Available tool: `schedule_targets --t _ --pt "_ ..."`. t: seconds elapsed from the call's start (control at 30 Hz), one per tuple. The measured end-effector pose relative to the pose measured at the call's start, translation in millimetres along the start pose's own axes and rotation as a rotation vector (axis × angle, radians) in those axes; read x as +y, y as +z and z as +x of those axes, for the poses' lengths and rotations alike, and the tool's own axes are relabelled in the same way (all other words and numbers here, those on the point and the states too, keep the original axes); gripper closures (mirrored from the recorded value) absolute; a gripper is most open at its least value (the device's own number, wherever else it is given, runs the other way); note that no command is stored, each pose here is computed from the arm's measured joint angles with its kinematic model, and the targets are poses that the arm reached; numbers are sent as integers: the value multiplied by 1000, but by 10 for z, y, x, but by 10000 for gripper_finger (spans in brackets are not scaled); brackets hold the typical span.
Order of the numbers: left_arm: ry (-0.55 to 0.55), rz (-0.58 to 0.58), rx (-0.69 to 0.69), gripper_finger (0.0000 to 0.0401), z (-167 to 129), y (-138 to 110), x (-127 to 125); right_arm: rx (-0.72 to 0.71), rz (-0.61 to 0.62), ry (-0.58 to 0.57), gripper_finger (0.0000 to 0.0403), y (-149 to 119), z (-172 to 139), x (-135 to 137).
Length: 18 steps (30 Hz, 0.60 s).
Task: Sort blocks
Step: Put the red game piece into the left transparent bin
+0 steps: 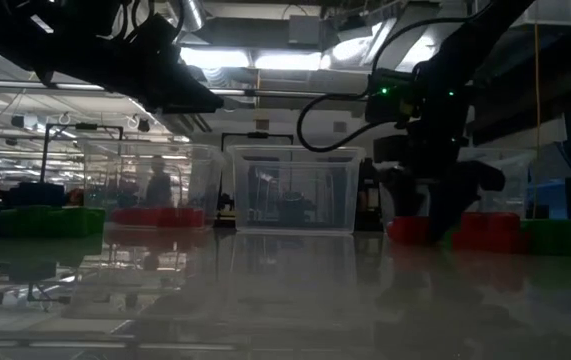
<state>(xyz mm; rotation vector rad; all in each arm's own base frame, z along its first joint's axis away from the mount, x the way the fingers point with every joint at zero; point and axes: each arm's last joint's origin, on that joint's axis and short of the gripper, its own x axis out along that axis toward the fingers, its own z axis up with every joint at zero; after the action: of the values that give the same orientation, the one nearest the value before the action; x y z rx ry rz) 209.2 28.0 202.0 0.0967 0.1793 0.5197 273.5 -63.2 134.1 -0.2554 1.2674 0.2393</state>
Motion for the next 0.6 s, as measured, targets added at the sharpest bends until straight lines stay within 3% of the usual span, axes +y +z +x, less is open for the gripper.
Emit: schedule_targets --t 0.2,0.43,0.6 --pt "0 1 1 203 0 -1 0 0 -7 -11 233 4 5 -1" --pt "0 1 1 203 0 -1 0 0 -13 -17 235 60 -36 -33" --pt "0 1 1 203 0 -1 0 -27 -30 -35 211 207 -140 -109"
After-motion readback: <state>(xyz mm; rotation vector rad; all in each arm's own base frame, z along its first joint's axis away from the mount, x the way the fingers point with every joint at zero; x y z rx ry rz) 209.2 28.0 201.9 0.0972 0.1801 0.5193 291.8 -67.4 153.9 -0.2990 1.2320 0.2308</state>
